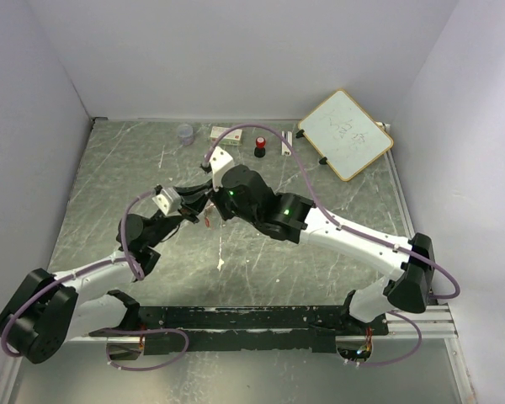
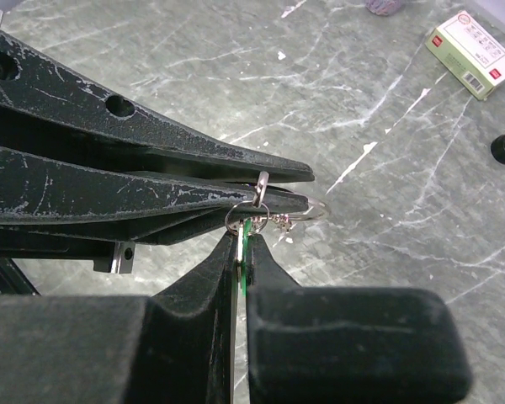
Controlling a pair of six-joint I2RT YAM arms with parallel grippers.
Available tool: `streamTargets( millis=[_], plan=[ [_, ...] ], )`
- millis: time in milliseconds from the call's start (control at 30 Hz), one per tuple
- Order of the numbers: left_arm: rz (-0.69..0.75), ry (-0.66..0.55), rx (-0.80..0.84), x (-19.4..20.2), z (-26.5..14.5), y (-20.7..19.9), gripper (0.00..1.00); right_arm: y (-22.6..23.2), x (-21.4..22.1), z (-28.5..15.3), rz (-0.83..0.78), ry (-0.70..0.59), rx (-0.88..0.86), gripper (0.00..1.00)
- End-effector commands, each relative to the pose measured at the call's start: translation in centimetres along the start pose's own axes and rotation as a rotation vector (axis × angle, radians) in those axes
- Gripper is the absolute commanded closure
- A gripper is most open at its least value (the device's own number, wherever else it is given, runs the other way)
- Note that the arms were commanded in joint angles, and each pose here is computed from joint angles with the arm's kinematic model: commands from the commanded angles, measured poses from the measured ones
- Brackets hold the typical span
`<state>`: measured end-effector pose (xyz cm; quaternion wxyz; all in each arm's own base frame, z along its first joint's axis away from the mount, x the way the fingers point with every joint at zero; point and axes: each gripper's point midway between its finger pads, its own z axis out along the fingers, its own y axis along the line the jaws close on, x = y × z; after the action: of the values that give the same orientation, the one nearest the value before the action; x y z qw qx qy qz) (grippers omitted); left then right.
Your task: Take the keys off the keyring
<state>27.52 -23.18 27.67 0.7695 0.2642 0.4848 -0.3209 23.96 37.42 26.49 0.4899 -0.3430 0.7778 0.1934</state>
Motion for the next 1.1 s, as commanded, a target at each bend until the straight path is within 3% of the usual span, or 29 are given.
streamTargets(
  millis=[0, 200, 667, 1067],
  plan=[
    [0.071, -0.308, -0.203, -9.1, -0.3, 3.7, 0.93, 1.4, 7.9, -1.1, -0.044, 0.261, -0.070, 1.00],
    [0.053, -0.379, -0.226, -11.2, -1.0, 3.8, 0.93, 1.0, 9.6, -0.7, -0.037, 0.295, -0.048, 1.00],
    [0.081, -0.388, -0.279, -12.7, -2.0, 4.4, 0.93, -1.3, 9.9, -1.2, -0.066, 0.326, 0.076, 1.00],
    [0.020, -0.510, -0.291, -15.7, -4.0, 4.0, 0.93, -0.1, 10.7, 0.4, -0.035, 0.308, 0.031, 1.00]
  ],
)
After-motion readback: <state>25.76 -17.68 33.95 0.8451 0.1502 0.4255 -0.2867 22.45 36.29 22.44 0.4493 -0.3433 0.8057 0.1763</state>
